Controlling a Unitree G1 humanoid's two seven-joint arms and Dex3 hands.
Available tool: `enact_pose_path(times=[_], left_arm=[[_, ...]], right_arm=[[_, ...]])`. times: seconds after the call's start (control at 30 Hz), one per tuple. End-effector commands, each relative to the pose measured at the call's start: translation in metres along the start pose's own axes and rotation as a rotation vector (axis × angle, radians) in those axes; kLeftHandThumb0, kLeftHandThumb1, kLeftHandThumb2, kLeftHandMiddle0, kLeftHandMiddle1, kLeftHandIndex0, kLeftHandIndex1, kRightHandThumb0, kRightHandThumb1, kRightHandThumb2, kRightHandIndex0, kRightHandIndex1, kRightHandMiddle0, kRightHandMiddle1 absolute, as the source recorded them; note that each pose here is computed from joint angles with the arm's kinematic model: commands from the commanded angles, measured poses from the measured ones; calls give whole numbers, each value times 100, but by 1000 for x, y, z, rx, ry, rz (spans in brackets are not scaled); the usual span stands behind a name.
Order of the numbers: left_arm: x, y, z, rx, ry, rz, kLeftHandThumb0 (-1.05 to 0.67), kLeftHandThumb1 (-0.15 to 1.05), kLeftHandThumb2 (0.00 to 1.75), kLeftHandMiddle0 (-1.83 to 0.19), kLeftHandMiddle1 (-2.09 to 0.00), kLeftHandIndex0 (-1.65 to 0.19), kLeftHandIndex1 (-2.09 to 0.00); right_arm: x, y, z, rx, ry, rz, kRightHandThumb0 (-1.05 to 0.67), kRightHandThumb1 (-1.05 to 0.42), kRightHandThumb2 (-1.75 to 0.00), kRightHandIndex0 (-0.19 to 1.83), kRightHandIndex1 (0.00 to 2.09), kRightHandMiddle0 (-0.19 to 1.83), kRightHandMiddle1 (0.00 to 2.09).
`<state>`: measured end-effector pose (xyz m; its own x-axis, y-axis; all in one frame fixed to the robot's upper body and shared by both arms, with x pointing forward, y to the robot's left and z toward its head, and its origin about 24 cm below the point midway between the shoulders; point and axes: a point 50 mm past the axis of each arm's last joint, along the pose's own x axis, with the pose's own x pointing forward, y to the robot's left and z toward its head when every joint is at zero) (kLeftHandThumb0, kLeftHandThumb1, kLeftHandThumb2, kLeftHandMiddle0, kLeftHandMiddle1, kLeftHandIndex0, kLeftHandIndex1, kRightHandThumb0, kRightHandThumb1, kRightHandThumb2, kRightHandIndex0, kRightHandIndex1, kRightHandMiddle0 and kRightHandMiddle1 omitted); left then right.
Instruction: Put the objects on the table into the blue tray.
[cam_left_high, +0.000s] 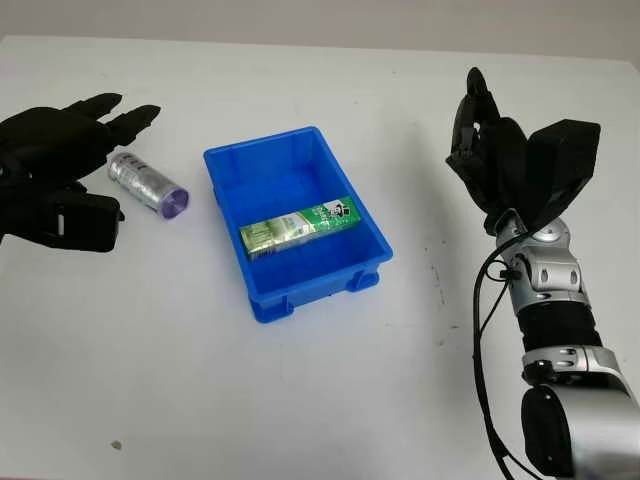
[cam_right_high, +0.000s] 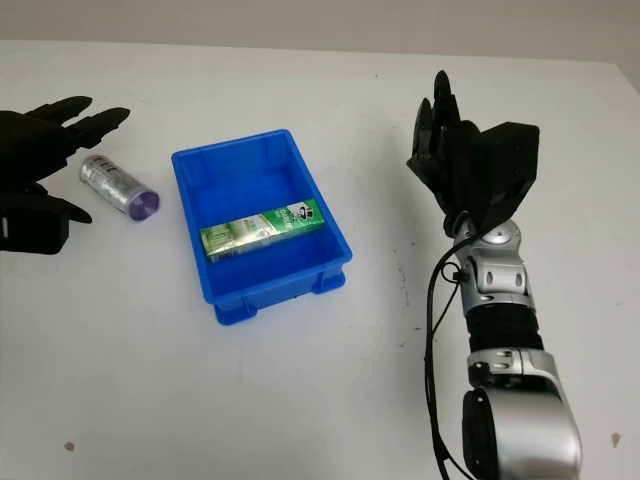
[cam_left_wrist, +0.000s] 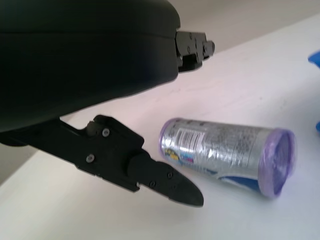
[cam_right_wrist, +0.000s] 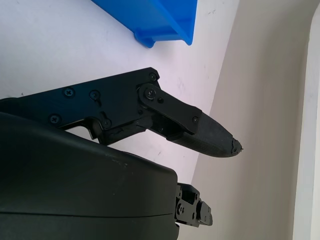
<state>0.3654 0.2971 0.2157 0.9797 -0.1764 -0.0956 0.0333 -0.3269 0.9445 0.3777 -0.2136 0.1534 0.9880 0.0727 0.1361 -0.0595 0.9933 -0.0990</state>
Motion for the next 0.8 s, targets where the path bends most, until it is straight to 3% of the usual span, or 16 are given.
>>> enact_pose_path(times=[0.0,0.27,0.57,0.77], left_arm=[[8,6,4,31,-6,42,-39,88,6,0,-9,-1,-10],[28,6,17,171,-36,74,-33,91,6,-10,-7,-11,-10],[34,-4,25,282,-68,-50,-33,91,6,-13,-6,-13,-8],[34,-19,24,132,-12,-166,-27,94,7,-24,-10,-22,-11]], right_arm=[[-1,-4,3,-9,-16,-4,-64,-105,-88,-19,0,-19,0],[-4,-7,2,-1,-26,-9,-63,-105,-85,-19,0,-19,0],[-7,-10,3,6,-23,-18,-61,-105,-86,-19,0,-19,0],[-8,-10,3,0,-27,-24,-61,-105,-84,-19,0,-19,0]])
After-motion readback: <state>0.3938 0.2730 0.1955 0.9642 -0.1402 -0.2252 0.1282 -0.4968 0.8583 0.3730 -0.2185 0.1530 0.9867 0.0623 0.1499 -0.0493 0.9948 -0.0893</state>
